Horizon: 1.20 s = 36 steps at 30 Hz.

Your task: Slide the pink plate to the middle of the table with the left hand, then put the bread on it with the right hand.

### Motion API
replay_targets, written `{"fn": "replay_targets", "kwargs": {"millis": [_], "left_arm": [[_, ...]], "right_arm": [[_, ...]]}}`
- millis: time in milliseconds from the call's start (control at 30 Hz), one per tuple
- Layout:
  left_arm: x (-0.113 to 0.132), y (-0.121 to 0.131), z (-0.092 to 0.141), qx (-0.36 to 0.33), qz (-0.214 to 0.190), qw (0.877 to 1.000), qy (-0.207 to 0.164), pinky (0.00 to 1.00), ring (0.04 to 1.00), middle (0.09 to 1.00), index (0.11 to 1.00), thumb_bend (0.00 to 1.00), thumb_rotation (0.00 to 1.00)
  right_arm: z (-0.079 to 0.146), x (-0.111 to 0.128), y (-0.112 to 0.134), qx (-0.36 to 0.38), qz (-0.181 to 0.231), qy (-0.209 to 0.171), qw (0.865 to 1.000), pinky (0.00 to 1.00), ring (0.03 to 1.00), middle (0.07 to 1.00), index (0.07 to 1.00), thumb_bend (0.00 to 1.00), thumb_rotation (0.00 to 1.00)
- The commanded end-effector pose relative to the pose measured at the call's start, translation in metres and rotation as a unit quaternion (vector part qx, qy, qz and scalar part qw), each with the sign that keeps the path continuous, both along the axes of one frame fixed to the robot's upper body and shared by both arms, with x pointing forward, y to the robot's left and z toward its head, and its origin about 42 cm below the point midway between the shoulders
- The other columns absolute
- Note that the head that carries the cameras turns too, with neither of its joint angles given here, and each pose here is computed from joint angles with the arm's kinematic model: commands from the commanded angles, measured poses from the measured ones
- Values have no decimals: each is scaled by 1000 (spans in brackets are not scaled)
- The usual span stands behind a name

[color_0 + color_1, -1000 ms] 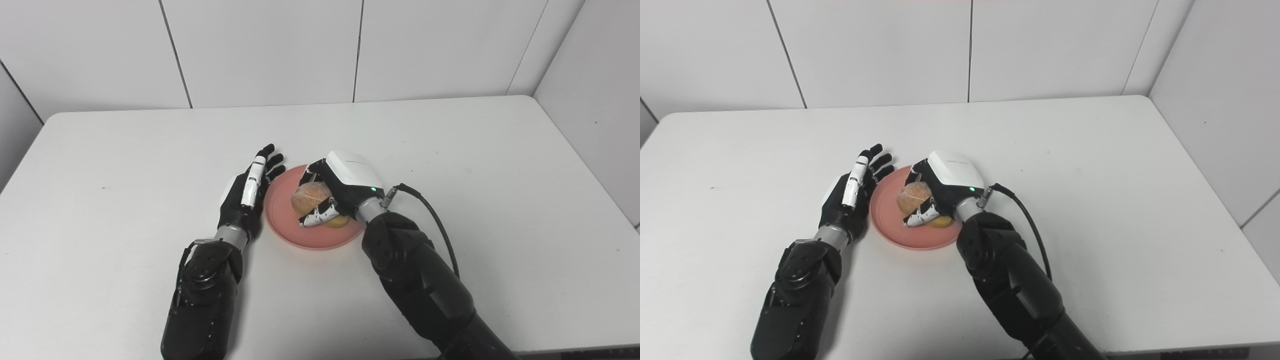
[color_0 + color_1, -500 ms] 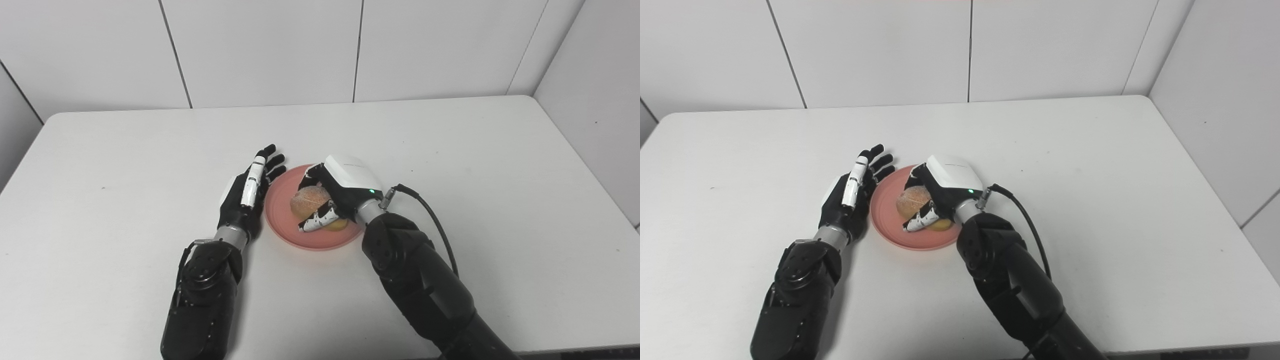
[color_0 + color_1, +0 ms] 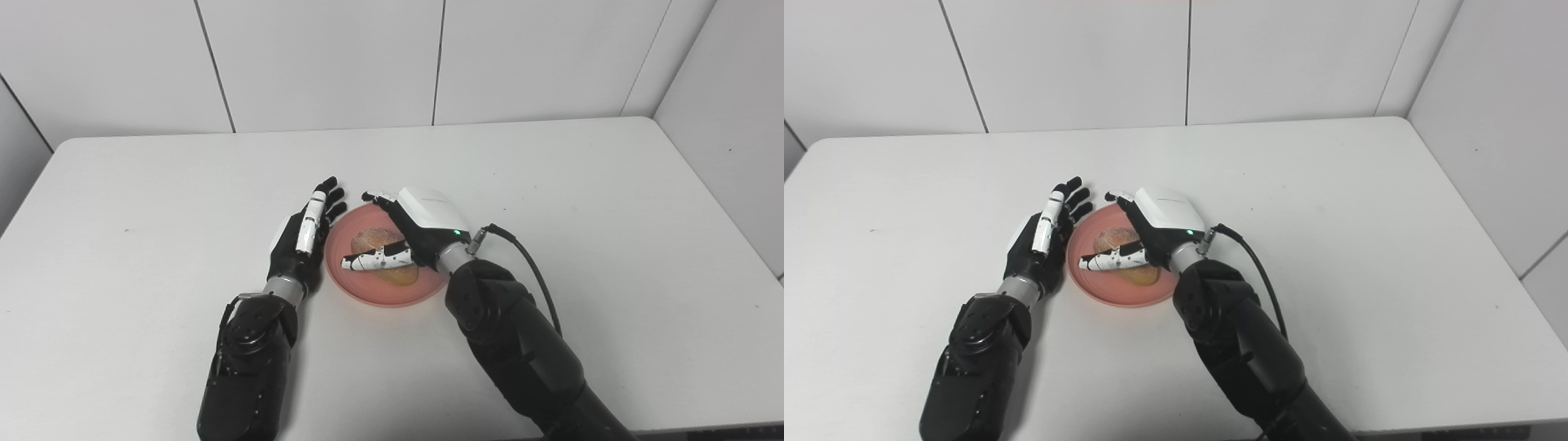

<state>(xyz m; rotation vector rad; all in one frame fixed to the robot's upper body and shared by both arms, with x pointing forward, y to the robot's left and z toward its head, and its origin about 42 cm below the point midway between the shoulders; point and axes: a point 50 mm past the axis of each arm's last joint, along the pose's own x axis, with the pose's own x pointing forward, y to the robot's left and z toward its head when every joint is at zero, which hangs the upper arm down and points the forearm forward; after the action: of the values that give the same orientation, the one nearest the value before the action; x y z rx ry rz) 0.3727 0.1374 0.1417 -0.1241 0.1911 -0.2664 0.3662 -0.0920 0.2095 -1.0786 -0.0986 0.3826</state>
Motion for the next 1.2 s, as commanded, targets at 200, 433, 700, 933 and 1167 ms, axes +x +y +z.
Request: {"fn": "replay_targets", "kwargs": {"millis": [200,433,700,933,1167], "left_arm": [[-5,-4,-7,1,-19,1000,21,933,964,963,941,323,1000],[-5,-5,-8,-4,3,1000,20,888,897,900,872,317,1000],[-10,-1,-7,18,0,1000,-5,917,917,936,940,330,1000],[-17,2,-7,24,22,999,-32,937,934,949,950,335,1000],[-29,5,-5,47,40,996,-59,905,924,940,940,340,1000]], "right_arm": [[31,-1,1,-2,18,-73,997,875,885,897,899,949,745],[38,-9,-16,34,-5,-119,992,849,881,900,919,969,818],[25,-21,-42,113,-45,-127,984,893,930,950,960,838,899],[10,-38,-59,162,-83,-102,978,857,946,979,992,778,984],[-11,-59,-72,229,-112,-65,965,874,966,998,1000,717,1000]]}}
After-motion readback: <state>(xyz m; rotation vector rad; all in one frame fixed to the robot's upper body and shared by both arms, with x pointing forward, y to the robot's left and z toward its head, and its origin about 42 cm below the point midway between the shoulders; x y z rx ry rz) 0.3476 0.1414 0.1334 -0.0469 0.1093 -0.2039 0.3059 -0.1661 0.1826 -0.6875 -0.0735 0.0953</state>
